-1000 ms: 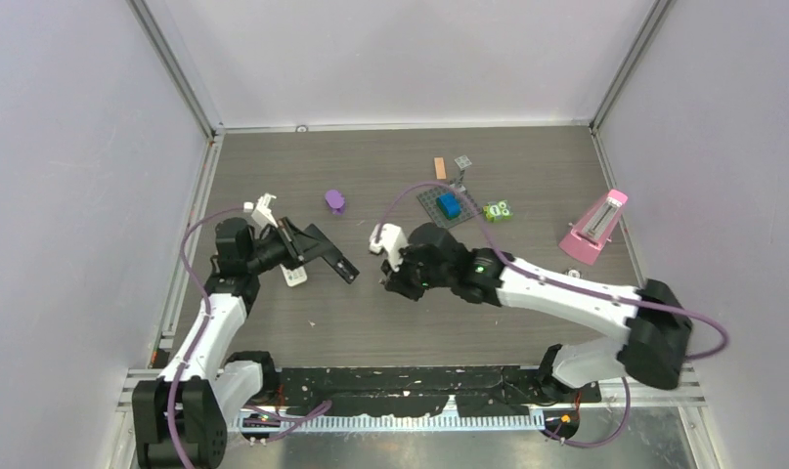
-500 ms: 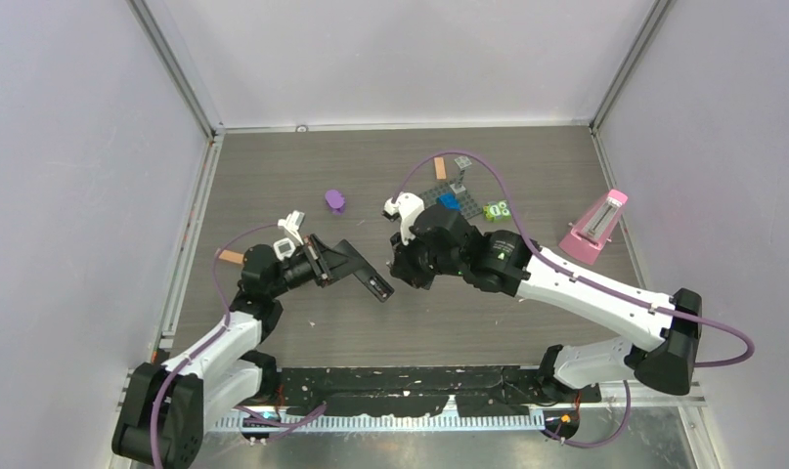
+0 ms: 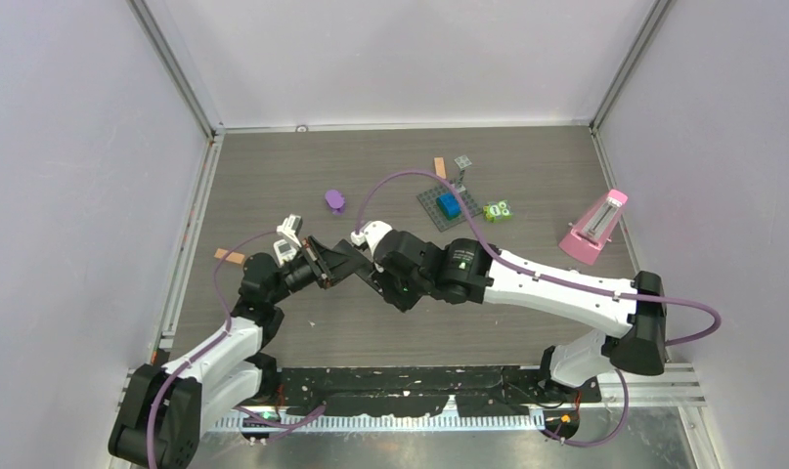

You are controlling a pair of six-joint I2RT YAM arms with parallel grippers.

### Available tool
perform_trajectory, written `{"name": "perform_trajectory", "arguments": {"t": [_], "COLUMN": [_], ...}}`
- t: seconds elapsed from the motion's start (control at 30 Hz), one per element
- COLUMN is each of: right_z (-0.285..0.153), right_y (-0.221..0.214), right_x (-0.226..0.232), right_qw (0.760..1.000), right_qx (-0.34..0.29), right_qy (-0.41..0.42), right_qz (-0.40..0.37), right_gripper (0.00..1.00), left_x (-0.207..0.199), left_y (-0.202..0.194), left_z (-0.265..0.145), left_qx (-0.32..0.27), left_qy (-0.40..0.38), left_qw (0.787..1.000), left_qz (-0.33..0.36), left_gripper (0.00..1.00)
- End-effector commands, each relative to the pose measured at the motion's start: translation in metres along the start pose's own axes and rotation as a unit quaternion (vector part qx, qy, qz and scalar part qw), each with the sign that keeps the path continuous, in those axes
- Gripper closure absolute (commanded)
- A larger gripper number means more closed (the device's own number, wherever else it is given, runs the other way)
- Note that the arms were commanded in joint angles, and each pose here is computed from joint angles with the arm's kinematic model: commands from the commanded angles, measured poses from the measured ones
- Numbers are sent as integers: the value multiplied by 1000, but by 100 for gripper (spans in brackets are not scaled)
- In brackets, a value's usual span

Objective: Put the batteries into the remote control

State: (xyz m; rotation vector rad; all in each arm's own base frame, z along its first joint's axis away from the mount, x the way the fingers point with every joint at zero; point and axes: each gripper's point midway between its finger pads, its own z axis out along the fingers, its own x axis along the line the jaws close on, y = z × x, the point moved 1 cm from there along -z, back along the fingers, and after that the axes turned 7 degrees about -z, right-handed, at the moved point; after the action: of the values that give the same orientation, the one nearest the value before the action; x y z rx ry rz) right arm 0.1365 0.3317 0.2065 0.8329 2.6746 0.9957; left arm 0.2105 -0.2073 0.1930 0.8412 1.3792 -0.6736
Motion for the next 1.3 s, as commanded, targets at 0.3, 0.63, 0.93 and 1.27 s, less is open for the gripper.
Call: {"name": "perform_trajectory", "arguments": {"t": [0.3, 0.63, 0.93, 1.27], "right_z": [-1, 7, 13, 18], "right_y": [16, 17, 15, 10], "right_x": [-22, -13, -11, -9], "right_qw": [997, 998, 998, 999], "right_qx": [-19, -11, -4, 13], "right_qy": [-81, -59, -56, -50], "right_qz": [7, -3, -7, -10], "right_gripper": [94, 91, 90, 76], "left_x": [-10, -11, -15, -18], "left_y": [-4, -9, -15, -16], "left_z": [1, 2, 2, 3], "left_qx": [9, 31, 53, 56], "left_qy": [-26, -27, -34, -45], "left_qw": [1000, 999, 998, 997], "left_qz": [15, 16, 20, 21], "left_gripper": [100, 100, 100, 100]}}
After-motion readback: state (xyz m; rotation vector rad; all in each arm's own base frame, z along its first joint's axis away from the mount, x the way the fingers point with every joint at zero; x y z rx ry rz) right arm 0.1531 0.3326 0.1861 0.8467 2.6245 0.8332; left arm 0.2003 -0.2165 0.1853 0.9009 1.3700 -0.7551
